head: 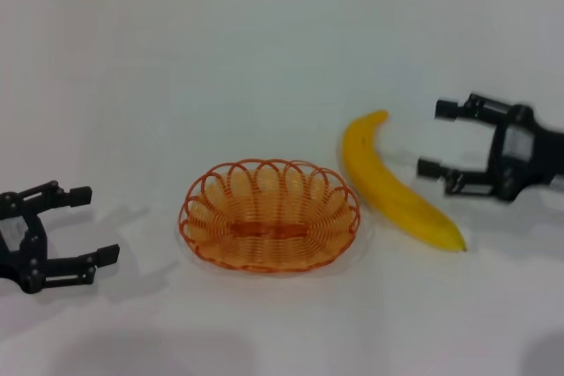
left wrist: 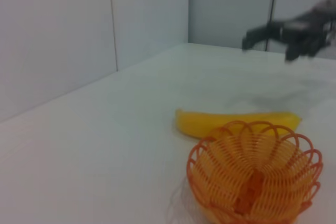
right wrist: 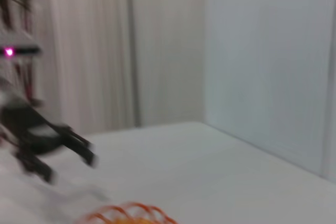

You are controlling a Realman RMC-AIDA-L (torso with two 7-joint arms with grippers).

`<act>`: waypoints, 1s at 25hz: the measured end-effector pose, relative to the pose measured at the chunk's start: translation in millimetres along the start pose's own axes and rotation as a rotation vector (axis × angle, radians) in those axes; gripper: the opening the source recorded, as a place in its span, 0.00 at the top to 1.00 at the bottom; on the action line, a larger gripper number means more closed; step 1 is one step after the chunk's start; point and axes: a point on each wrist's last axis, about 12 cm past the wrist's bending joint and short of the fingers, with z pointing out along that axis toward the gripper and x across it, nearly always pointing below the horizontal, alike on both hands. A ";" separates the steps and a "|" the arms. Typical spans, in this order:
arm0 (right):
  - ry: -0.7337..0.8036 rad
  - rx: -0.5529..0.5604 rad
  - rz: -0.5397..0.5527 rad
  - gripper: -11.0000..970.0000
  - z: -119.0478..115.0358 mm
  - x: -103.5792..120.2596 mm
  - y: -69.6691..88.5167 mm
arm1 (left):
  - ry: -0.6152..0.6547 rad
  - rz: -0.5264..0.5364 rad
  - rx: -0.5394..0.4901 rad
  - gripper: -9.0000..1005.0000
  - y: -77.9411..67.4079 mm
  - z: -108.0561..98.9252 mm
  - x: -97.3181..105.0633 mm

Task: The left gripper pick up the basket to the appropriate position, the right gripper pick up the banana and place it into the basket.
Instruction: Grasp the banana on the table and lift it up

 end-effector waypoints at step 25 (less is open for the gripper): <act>0.729 -0.015 0.371 0.10 80.5 -90.9 -58.8 | -0.048 0.076 0.079 0.10 17.8 35.1 -30.0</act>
